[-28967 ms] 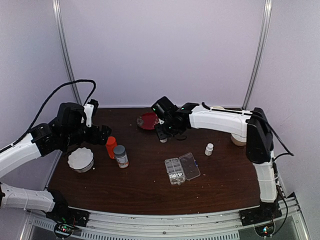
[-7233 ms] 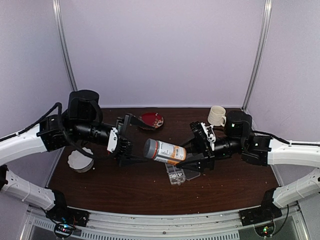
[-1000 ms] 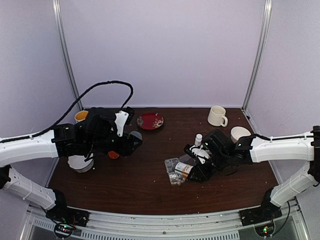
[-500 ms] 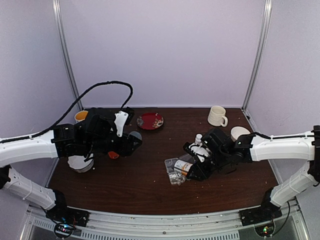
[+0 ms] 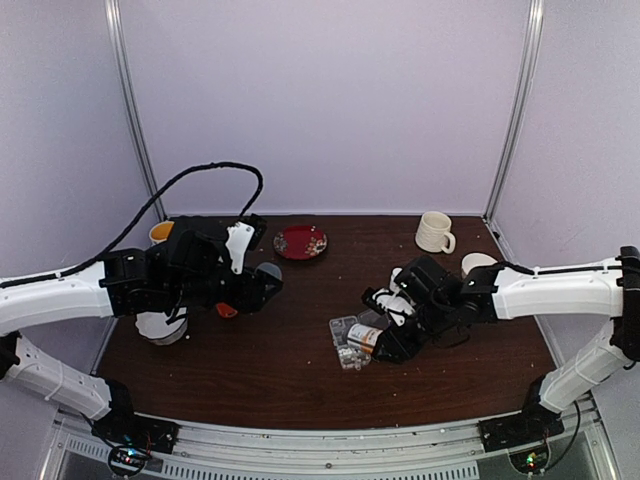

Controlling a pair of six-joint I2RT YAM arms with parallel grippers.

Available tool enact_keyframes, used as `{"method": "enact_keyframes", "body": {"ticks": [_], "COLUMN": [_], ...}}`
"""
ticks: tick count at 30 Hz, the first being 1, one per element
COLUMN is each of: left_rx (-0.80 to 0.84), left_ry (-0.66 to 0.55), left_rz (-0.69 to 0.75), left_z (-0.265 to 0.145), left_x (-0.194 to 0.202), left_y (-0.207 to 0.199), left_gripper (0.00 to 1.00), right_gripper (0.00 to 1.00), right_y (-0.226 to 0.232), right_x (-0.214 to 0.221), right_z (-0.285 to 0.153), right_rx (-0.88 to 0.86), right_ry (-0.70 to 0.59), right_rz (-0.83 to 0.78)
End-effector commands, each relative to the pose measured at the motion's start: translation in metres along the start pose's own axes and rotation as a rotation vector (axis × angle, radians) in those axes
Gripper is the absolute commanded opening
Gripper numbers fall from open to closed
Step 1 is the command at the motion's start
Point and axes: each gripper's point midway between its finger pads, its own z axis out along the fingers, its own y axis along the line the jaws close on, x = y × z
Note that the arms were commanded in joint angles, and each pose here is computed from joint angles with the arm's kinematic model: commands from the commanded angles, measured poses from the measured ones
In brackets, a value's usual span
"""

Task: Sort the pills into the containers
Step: Pour the pill into the compartment of the pill container.

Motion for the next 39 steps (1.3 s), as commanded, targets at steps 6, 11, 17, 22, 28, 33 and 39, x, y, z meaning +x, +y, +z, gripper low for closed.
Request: {"method": "enact_keyframes", "body": {"ticks": [6,11,17,22,28,33,39], "left_rx": [0.016,0.016,0.017,0.019,0.019,0.019,0.033], "left_ry": [-0.046,-0.046,-0.046,-0.046,-0.048,-0.046,-0.053], "left_rz": [-0.015,-0.014,-0.013,-0.012,-0.013,-0.013,-0.021], "left_z": [-0.004,-0.004,-0.003,-0.003,-0.004,-0.003,-0.008], "left_x": [-0.009,-0.009,-0.01,-0.01,-0.01,-0.01,-0.013], "left_y": [-0.001,-0.001,-0.001,-0.002,-0.002,-0.002,-0.004], "left_gripper": [0.0,0.0,0.0,0.0,0.0,0.0,0.0], "right_gripper": [0.0,0.0,0.0,0.0,0.0,0.0,0.0], "right_y": [0.005,-0.004,-0.001,0.002,0.001,0.011,0.009], "right_x": [-0.009,-0.01,-0.007,-0.009,-0.011,-0.019,-0.021], "right_z": [0.0,-0.004,-0.001,-0.003,-0.004,-0.011,-0.013], "right_rx": [0.005,0.066,0.055,0.038,0.046,-0.025,-0.065], "right_ry": [0.003,0.006,0.033,-0.003,-0.003,-0.096,-0.158], "right_rz": [-0.021,-0.033,-0.046,-0.04,-0.046,-0.025,-0.019]}}
